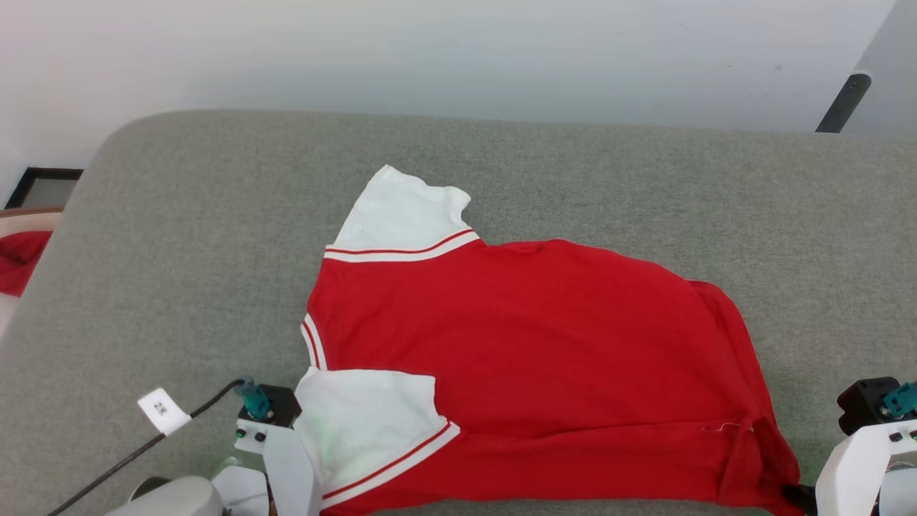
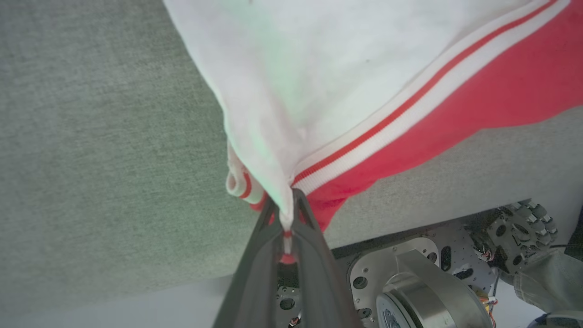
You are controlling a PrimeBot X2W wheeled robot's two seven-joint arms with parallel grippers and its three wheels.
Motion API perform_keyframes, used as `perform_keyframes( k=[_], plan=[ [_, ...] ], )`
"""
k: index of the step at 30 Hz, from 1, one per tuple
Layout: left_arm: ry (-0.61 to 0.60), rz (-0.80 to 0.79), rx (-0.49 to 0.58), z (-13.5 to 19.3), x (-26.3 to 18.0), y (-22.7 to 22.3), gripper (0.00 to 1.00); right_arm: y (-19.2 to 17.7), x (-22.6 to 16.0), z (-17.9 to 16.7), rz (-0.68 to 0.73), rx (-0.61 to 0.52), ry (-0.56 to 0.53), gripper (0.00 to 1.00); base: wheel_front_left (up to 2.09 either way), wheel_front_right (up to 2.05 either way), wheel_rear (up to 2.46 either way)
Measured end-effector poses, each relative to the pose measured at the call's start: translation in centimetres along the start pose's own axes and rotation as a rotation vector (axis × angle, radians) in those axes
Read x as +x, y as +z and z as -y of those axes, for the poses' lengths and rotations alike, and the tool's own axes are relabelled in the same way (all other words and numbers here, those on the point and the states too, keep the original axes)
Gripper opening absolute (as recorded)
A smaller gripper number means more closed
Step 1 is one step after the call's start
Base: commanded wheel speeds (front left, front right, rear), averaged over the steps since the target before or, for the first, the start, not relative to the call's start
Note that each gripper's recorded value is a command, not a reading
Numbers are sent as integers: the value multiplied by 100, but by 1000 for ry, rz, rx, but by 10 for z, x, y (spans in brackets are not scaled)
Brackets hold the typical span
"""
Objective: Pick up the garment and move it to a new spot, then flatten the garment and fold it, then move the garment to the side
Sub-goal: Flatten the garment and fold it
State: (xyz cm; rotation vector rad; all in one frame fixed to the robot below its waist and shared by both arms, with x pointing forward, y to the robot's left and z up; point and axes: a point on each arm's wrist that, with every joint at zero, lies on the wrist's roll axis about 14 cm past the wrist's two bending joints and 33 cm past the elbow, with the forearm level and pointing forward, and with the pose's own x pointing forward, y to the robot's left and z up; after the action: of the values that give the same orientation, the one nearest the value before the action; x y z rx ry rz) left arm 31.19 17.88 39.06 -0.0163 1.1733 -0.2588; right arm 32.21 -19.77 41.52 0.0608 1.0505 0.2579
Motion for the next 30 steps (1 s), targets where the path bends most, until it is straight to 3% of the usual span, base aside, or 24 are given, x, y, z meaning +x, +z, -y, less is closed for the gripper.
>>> perform_keyframes(
  k=[1, 3, 4, 5, 6, 7, 20, 30],
  plan=[
    [0, 4, 0, -1, 1, 0, 22, -1, 0, 0, -1, 2, 0, 0, 0, 0, 0],
    [4, 14, -3, -2, 2, 2, 48, -5, 0, -1, -7, 8, 2, 14, 0, 0, 0],
    [0, 16, -2, -2, 2, 2, 66, -5, 0, -1, -7, 8, 2, 34, 0, 0, 0],
    [-2, 25, -1, -1, 2, 4, 85, -4, 0, -1, 2, 5, 0, 70, 0, 0, 0],
    [-6, 31, 1, -1, 2, 5, 96, -3, -1, -1, 5, 4, -4, 96, 0, 0, 0],
    [-5, 37, 2, -2, 2, 6, 100, -3, -1, 0, 6, 2, -7, 99, 0, 0, 0],
    [3, 84, 10, -6, -8, 21, 100, 16, -14, -5, 107, 10, -12, 100, 0, 0, 0],
    [41, 450, 121, -16, -47, 139, 100, 77, -33, -15, 459, -64, -24, 100, 0, 0, 0]
  ],
)
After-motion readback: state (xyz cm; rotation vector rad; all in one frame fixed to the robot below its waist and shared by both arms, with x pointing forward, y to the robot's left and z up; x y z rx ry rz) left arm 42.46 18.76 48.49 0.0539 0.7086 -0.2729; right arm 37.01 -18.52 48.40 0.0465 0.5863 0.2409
